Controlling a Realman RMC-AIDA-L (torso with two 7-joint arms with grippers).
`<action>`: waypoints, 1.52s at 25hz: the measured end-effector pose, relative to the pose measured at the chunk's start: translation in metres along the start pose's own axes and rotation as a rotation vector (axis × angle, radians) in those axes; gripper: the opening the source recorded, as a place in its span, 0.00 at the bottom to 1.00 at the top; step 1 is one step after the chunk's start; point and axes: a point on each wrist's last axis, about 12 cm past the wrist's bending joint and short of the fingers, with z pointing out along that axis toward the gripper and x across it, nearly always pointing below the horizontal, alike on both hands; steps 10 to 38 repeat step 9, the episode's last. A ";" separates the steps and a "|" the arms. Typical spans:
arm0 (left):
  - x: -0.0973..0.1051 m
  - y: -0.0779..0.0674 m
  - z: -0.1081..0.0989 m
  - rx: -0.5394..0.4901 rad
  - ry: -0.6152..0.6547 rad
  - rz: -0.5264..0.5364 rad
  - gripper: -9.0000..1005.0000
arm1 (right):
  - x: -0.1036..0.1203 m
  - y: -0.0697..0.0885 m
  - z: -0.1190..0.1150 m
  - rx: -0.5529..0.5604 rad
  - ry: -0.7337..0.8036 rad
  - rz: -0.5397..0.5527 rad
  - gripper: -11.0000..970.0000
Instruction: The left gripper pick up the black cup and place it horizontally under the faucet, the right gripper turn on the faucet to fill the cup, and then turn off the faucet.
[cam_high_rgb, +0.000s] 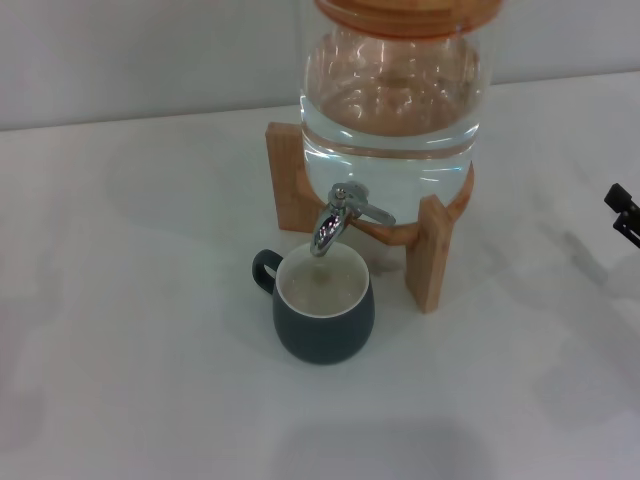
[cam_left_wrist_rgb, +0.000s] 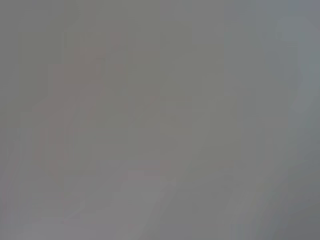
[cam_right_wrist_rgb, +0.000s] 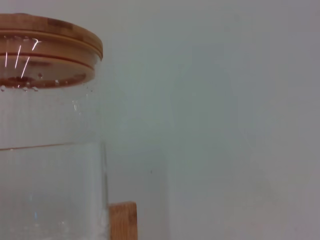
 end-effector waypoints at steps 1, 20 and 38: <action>-0.001 0.001 0.000 -0.002 -0.001 -0.010 0.48 | 0.001 0.000 0.000 0.002 0.001 0.000 0.81; -0.003 0.002 -0.001 -0.014 -0.022 0.010 0.49 | -0.002 -0.002 0.000 0.021 -0.026 0.000 0.81; -0.003 0.002 -0.001 -0.014 -0.022 0.010 0.49 | -0.002 -0.002 0.000 0.021 -0.026 0.000 0.81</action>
